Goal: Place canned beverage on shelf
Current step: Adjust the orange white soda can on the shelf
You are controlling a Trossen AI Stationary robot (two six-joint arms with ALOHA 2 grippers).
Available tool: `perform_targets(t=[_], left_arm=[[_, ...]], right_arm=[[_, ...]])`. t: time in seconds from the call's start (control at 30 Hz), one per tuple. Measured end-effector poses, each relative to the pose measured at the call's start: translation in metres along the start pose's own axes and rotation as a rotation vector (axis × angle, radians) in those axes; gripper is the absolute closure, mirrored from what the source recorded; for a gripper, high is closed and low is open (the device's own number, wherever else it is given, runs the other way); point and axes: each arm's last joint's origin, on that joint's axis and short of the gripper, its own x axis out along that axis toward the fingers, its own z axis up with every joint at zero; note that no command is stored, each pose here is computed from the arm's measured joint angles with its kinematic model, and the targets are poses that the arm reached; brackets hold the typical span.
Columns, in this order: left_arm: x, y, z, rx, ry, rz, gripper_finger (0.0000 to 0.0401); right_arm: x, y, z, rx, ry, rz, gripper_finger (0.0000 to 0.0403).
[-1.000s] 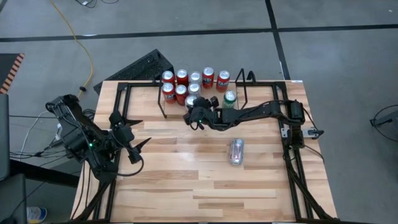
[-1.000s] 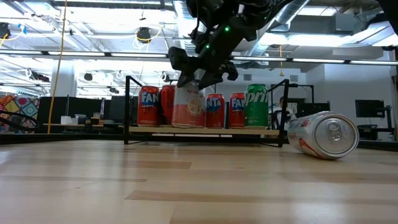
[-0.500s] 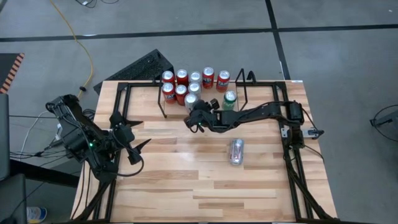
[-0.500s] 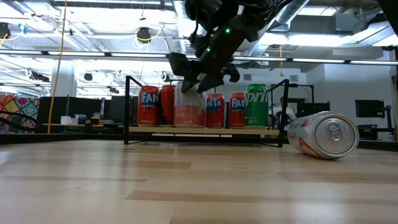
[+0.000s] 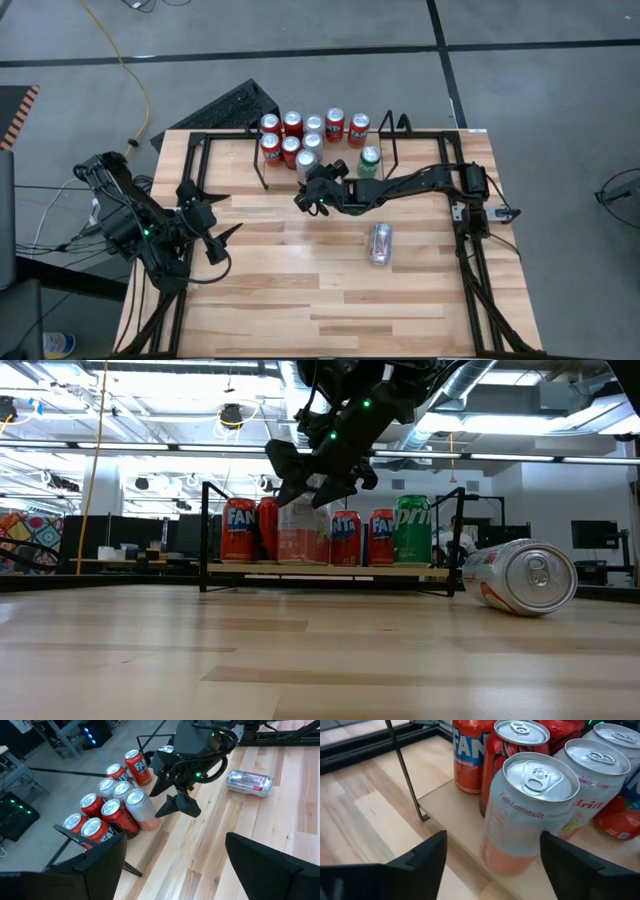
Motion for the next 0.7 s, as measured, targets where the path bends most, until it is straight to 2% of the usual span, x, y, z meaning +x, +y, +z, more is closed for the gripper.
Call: perform_targets(t=[0.17,0.53,0.7], left_arm=[[0.000,0.000,0.000,0.008,0.000,0.001,0.0076],[0.000,0.000,0.000,0.009,0.000,0.001,0.0076],[0.000,0.000,0.000,0.009,-0.002,0.002,0.0076]], right_arm=[[0.000,0.000,0.004,0.047,-0.043,-0.031,0.0078],[0.013,-0.015,0.011,0.062,-0.049,-0.060,0.0077],[0.019,-0.020,0.020,0.054,-0.081,0.004,0.0077]])
